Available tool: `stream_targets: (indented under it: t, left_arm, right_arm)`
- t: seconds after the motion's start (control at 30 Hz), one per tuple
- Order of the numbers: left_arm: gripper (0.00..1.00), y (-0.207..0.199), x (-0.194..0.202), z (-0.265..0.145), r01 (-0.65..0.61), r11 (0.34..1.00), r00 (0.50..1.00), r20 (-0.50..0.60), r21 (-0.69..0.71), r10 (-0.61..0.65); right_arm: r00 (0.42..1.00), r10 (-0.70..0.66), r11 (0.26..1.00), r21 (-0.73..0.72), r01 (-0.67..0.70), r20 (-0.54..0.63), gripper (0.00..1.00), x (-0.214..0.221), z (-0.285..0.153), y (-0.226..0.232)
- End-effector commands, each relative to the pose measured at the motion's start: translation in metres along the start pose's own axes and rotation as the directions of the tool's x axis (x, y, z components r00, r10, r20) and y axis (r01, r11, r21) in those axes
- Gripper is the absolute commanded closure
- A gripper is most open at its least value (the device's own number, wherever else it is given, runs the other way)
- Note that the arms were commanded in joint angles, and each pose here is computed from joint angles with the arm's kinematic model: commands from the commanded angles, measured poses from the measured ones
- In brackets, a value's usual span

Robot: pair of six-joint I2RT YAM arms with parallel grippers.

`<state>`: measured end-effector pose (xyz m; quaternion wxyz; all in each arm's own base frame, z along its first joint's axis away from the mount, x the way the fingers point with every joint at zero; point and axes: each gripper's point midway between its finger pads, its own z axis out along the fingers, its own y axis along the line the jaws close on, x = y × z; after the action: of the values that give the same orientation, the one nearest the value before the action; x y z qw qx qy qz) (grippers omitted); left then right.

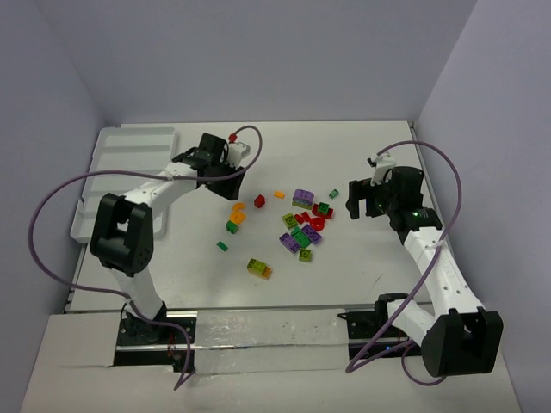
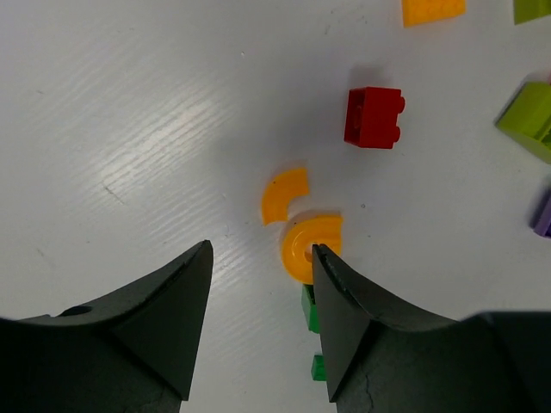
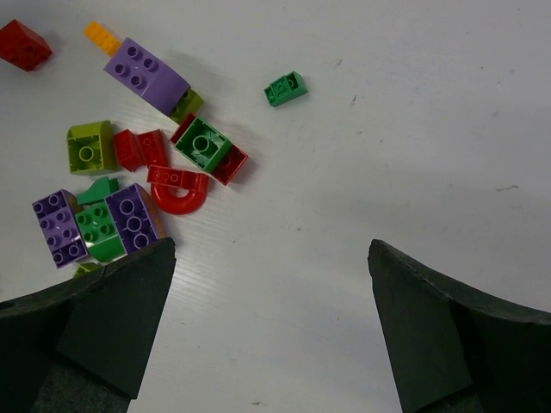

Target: Sort the legos into containers by color

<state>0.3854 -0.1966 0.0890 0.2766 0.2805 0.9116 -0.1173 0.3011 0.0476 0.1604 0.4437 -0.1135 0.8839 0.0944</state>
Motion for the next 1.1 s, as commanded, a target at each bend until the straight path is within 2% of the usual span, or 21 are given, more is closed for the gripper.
stream_targets:
  t: [0.0, 0.3, 0.7, 1.07]
  left_arm:
    - [0.42, 0.003, -0.010, 0.012, -0.046, 0.999, 0.999, -0.012, -0.015, 0.046]
    - [0.47, -0.005, 0.004, 0.044, -0.085, 0.996, 0.994, -0.067, 0.024, 0.087]
    - [0.50, -0.011, 0.013, 0.061, -0.098, 0.995, 0.990, -0.095, 0.038, 0.101]
    - [0.67, -0.001, 0.022, 0.076, -0.101, 0.995, 0.988, -0.125, -0.028, 0.097]
  right_arm:
    - [0.999, -0.023, 1.000, 0.013, 0.023, 0.038, 0.00, -0.021, -0.003, -0.002]
    - [1.000, -0.017, 1.000, 0.001, 0.017, 0.008, 0.00, -0.018, 0.006, -0.003]
    - [1.000, -0.013, 1.000, 0.000, 0.013, -0.002, 0.00, -0.015, 0.010, -0.003]
    - [1.000, -0.016, 1.000, 0.007, 0.016, -0.005, 0.00, -0.014, 0.009, -0.004]
